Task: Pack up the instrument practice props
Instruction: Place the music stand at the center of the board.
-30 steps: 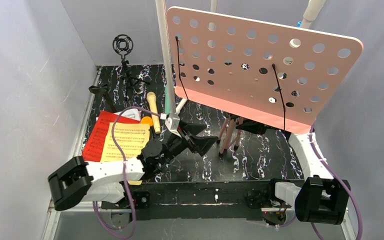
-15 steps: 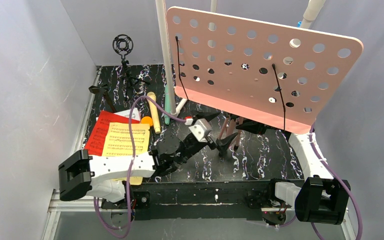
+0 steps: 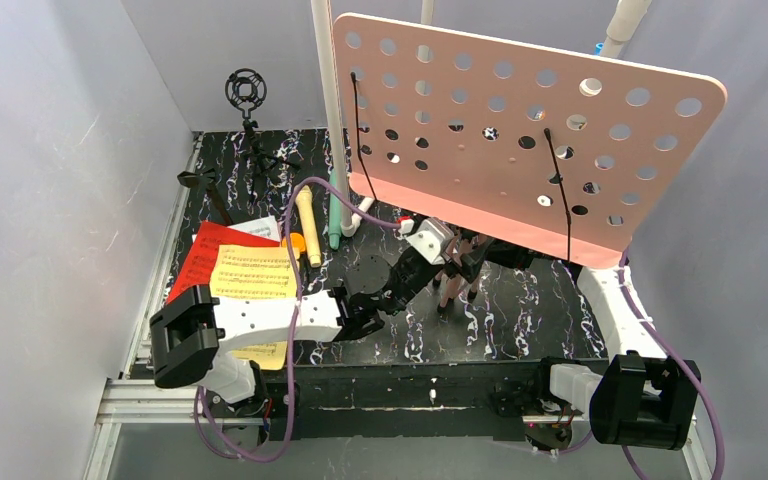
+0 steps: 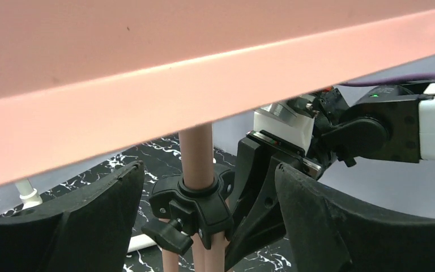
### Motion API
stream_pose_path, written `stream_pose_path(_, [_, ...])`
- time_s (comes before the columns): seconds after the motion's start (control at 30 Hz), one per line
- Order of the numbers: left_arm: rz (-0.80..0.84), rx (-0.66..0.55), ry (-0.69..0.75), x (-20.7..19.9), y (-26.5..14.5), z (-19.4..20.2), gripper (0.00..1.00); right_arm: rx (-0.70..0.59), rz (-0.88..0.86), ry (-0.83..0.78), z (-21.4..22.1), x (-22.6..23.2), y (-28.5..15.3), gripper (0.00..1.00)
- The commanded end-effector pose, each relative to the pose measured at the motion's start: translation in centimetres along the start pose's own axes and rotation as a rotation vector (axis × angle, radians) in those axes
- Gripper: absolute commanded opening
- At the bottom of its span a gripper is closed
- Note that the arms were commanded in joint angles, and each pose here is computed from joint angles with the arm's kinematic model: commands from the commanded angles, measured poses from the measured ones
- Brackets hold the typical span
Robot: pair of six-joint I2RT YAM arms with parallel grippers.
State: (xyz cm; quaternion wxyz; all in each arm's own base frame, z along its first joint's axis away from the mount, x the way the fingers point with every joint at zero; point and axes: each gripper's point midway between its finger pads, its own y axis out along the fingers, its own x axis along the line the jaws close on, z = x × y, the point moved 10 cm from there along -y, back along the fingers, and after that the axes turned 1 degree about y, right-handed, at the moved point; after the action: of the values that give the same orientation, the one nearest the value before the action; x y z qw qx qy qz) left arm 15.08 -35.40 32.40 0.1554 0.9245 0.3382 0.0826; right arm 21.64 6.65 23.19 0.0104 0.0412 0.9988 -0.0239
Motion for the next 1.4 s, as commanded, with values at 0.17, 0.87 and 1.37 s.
stream_pose_path(0.17, [-0.109,-0.122,-0.028,0.2,2.4,-2.7,0.71,0.001,-0.011,0.139,1.1,1.3,0.1,0.01])
stream_pose_path(0.87, [-0.077,-0.127,0.105,0.0,3.9,-3.3,0.00,-0.001,-0.014,0.144,1.1,1.3,0.1,0.01])
stream_pose_path(1.37, [-0.099,-0.145,0.071,1.4,3.0,-7.9,0.00,-0.018,-0.027,0.143,0.3,2.2,0.0,0.96])
